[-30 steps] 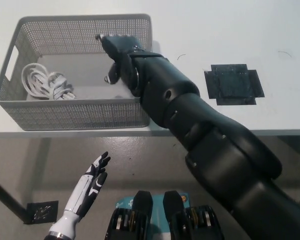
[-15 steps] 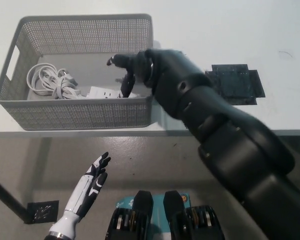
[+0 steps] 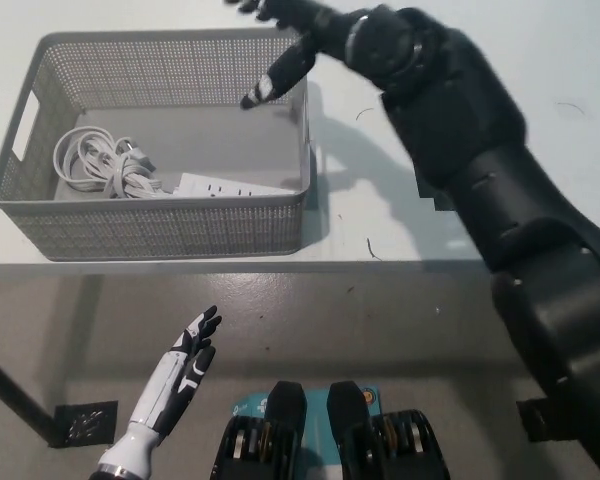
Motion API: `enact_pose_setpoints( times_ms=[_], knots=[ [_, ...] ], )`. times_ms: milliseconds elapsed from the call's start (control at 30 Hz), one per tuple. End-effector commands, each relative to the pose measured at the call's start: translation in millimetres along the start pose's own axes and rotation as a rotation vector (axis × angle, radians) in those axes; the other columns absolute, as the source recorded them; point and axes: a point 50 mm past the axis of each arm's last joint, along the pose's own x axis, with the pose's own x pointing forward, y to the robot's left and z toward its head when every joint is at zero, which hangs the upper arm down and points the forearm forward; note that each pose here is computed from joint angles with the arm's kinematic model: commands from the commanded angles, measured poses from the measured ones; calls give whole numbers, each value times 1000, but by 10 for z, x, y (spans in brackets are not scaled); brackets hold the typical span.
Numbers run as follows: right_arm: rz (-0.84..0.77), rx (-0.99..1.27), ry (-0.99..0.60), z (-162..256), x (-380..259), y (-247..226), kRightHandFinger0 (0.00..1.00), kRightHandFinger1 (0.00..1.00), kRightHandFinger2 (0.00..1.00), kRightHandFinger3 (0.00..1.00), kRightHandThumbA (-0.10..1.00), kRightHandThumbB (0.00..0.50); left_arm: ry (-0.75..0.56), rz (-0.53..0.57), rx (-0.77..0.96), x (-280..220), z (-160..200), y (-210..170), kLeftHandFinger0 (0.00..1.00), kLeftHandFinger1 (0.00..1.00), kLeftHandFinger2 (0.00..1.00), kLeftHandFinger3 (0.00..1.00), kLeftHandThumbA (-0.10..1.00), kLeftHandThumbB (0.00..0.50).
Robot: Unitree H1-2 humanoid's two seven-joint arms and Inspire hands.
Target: Use the right hand to pick up a power strip and put it into a container on the left side
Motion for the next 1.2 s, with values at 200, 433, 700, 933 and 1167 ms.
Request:
enact_pose_setpoints(
  times_ms=[200,433,700,933,1167],
  knots=[
    [-736,232,-1155,538,-3824,-1885,1000,1000,1000,1000,1000,333,-142,-18,59,366,285,133,1000,1000,1000,1000,979,137],
    [-523,444,-1191,-259,-4192,-659,970,1000,1000,1000,915,414,-141,-16,54,417,286,143,1000,1000,1000,1000,974,138],
    [-396,736,-951,-698,-3881,1287,712,821,962,1000,1000,372,-136,-12,66,423,274,114,1000,1000,1000,1000,990,139],
    [-691,717,-455,-1417,-3175,2300,701,716,882,979,966,241,-128,-12,56,353,248,89,1000,1000,1000,1000,1000,145],
    [-616,720,-206,-2011,-2807,2633,912,968,1000,1000,886,120,-128,-13,55,316,245,70,1000,1000,1000,1000,1000,146]
  ],
)
